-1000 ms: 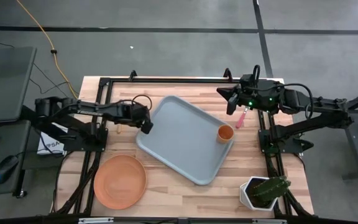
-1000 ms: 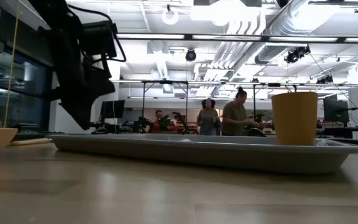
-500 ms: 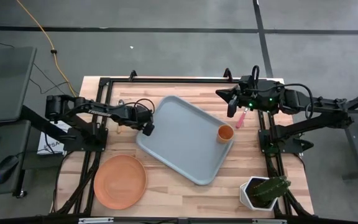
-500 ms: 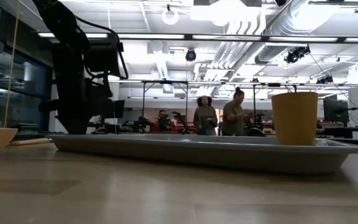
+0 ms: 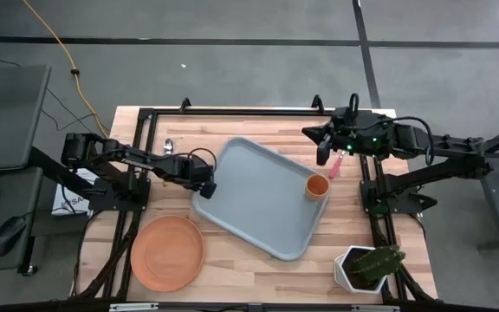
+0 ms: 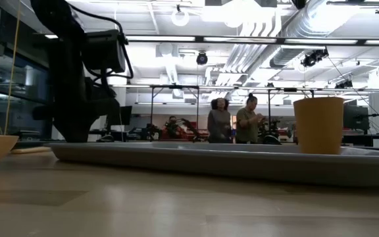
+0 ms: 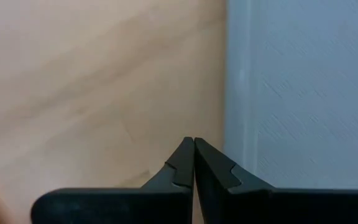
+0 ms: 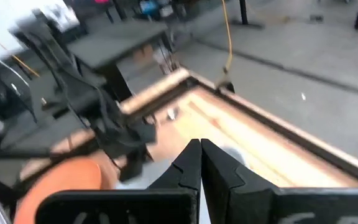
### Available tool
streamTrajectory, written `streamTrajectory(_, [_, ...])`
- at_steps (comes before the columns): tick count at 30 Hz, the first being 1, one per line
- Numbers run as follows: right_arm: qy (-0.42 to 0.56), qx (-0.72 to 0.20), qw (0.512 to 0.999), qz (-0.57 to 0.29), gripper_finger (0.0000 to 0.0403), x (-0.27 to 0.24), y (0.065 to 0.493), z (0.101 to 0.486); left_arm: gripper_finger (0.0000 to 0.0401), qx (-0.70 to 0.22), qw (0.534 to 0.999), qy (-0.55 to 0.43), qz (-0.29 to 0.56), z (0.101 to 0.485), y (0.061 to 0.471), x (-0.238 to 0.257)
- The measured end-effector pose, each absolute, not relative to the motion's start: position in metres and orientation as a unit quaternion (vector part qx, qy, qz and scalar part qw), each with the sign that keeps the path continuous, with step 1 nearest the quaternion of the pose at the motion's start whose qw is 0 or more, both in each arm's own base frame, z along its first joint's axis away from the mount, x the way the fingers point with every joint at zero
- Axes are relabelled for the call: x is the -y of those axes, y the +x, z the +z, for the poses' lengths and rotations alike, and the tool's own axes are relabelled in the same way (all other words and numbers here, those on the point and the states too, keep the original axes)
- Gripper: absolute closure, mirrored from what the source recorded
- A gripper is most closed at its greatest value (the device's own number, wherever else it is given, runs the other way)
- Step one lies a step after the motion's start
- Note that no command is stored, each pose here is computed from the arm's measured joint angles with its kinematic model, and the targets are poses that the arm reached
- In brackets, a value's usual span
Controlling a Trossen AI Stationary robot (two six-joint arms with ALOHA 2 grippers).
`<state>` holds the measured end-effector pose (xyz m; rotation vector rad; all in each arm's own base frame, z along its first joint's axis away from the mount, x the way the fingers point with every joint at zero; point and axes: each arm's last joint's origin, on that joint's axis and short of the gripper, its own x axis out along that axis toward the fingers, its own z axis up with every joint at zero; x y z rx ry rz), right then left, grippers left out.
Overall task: Pick and place plate/cup/fork/spoon on tray
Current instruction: Adjust the gray tray
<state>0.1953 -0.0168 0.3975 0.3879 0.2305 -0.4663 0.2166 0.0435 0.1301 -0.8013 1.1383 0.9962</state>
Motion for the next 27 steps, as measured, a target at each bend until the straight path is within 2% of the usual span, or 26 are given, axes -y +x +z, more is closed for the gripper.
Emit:
streamTrajectory(5, [0.267,-0.223,0.916,-0.198,0.0403,0.012,0.19,0.377,0.0401,-0.505,0.659,-0.354,0.43,0.13,0.218,-0.034])
streamTrajectory(10, [0.347,-0.327,0.876,-0.074,0.0403,-0.01,0.202,0.357,0.0401,-0.508,0.663,-0.352,0.423,0.13,0.219,-0.03])
streamTrajectory(13, [0.368,-0.391,0.843,-0.034,0.0403,-0.031,0.215,0.332,0.0401,-0.508,0.663,-0.353,0.422,0.13,0.219,-0.03])
streamTrajectory(20, [0.401,-0.501,0.766,-0.022,0.0403,-0.09,0.232,0.265,0.0401,-0.507,0.663,-0.355,0.42,0.13,0.22,-0.03])
streamTrajectory(27, [0.425,-0.566,0.7,-0.095,0.0403,-0.14,0.231,0.218,0.0401,-0.508,0.665,-0.353,0.418,0.13,0.22,-0.03])
